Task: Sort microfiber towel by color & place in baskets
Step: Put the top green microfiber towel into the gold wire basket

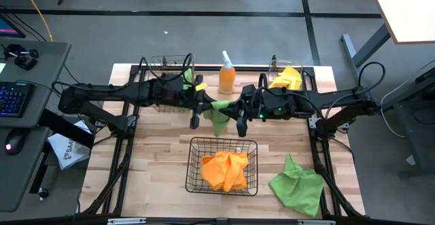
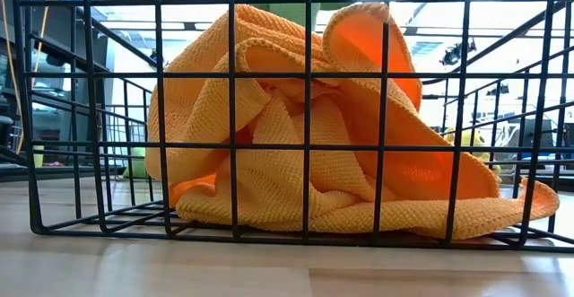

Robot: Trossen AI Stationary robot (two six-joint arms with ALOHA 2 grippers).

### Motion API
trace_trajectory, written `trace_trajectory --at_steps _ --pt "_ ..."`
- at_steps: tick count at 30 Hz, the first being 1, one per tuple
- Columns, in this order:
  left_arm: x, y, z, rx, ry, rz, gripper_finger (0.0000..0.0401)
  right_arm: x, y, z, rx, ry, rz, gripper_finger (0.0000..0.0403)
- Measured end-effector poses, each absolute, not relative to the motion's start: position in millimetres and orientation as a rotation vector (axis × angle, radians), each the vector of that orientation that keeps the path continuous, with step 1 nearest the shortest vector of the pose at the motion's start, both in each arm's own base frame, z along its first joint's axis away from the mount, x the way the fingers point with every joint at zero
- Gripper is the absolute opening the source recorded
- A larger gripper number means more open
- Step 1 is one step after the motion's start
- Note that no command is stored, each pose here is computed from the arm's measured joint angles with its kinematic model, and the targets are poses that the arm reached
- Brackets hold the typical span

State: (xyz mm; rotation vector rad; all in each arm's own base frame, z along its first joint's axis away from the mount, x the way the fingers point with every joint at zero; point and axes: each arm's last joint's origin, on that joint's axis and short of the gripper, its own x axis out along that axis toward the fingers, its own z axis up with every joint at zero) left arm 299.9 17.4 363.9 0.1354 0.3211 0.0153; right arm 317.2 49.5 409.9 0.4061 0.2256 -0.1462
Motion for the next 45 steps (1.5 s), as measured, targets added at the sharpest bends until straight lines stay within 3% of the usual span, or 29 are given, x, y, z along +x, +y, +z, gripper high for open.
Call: trace_trajectory --at_steps 6,11,15,19,25,32,37,41,45 --pt "250 40 371 0.222 0.523 0.251 0.0005 299 45 417 0.369 0.247 -0.206 0.0125" --pt "188 63 385 0.207 0.596 0.583 0.0002 273 37 421 0.377 0.298 -0.323 0.0175" --pt "159 81 384 0.169 0.554 0.845 0.0001 264 35 426 0.39 0.289 -0.347 0.0194" --pt "153 100 370 0.159 0.499 0.949 0.0001 266 35 424 0.365 0.299 -0.355 0.0197" --pt "162 132 330 0.082 0.484 0.994 0.0001 266 35 419 0.372 0.336 -0.373 0.0197" --pt "164 135 266 -0.174 0.76 0.951 0.0 260 34 408 0.416 0.439 -0.423 0.0197" --pt "162 123 225 -0.404 0.828 0.841 0.0004 254 33 400 0.447 0.526 -0.473 0.0197" --pt "161 117 204 -0.482 0.811 0.809 0.003 250 32 395 0.475 0.576 -0.51 0.0197" --pt "163 117 207 -0.473 0.804 0.79 0.0086 245 34 390 0.479 0.628 -0.536 0.0197"
